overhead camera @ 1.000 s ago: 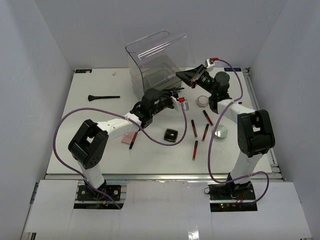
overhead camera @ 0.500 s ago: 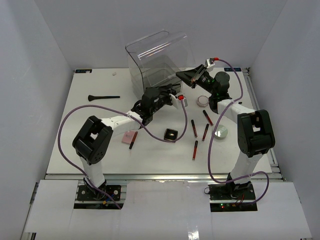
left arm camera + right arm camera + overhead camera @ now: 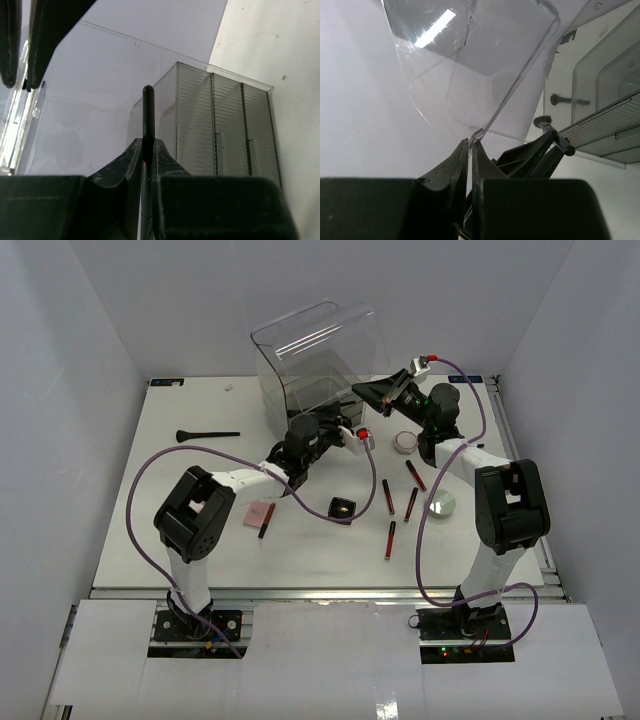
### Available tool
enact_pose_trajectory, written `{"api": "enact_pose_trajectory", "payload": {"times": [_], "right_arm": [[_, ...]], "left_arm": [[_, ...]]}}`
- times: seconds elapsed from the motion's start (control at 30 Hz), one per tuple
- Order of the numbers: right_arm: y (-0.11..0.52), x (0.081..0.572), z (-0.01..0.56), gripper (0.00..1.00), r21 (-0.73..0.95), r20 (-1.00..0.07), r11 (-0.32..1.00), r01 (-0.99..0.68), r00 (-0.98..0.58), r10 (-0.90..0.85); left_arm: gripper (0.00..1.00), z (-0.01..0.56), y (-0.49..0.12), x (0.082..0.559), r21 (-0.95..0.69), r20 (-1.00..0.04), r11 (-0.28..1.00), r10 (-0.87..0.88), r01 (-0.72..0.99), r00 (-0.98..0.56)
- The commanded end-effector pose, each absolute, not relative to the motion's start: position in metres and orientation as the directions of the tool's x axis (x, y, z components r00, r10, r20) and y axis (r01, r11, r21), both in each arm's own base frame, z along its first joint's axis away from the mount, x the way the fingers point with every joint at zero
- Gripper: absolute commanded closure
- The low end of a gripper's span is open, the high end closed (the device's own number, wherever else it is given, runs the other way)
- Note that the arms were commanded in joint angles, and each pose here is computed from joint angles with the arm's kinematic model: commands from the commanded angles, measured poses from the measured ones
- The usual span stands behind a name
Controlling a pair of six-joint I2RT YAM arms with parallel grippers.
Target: Organize the makeup
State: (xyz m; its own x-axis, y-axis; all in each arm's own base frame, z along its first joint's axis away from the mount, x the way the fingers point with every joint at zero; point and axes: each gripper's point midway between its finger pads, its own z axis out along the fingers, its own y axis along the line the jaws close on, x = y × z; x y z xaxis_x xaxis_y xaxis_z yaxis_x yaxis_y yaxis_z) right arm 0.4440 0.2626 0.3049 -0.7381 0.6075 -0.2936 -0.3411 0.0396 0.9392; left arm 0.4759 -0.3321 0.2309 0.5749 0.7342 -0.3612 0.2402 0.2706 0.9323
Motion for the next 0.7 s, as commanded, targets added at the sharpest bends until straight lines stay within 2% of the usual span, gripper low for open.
{"api": "enact_pose_trajectory", "payload": {"times": [0.0, 0.23, 0.4, 0.57, 0.6, 0.67], "right_arm": [[0.257, 0.434, 0.366, 0.92, 0.860, -0.399, 0.010, -0.511, -0.660, 0.637], [0.256, 0.434, 0.366, 0.92, 0.860, -0.399, 0.011, -0.510, -0.658, 0.638], [0.255, 0.434, 0.366, 0.92, 0.861, -0.398, 0.012, -0.509, -0.659, 0.639], [0.254, 0.433, 0.365, 0.92, 0.862, -0.397, 0.013, -0.507, -0.658, 0.639], [0.254, 0.433, 0.365, 0.92, 0.862, -0.398, 0.014, -0.508, -0.658, 0.639], [0.254, 0.433, 0.366, 0.92, 0.861, -0.399, 0.014, -0.509, -0.656, 0.641]], "left_arm": [[0.91, 0.254, -0.326, 0.491, 0.940, -0.339, 0.295, 0.747, 0.172, 0.572], [0.90, 0.235, -0.316, 0.503, 0.939, -0.344, 0.287, 0.777, 0.190, 0.527], [0.86, 0.222, -0.312, 0.509, 0.939, -0.344, 0.280, 0.791, 0.201, 0.505], [0.63, 0.218, -0.310, 0.511, 0.935, -0.355, 0.290, 0.793, 0.206, 0.495], [0.55, 0.218, -0.310, 0.510, 0.933, -0.358, 0.294, 0.791, 0.206, 0.496], [0.32, 0.217, -0.309, 0.509, 0.932, -0.363, 0.297, 0.789, 0.210, 0.495]]}}
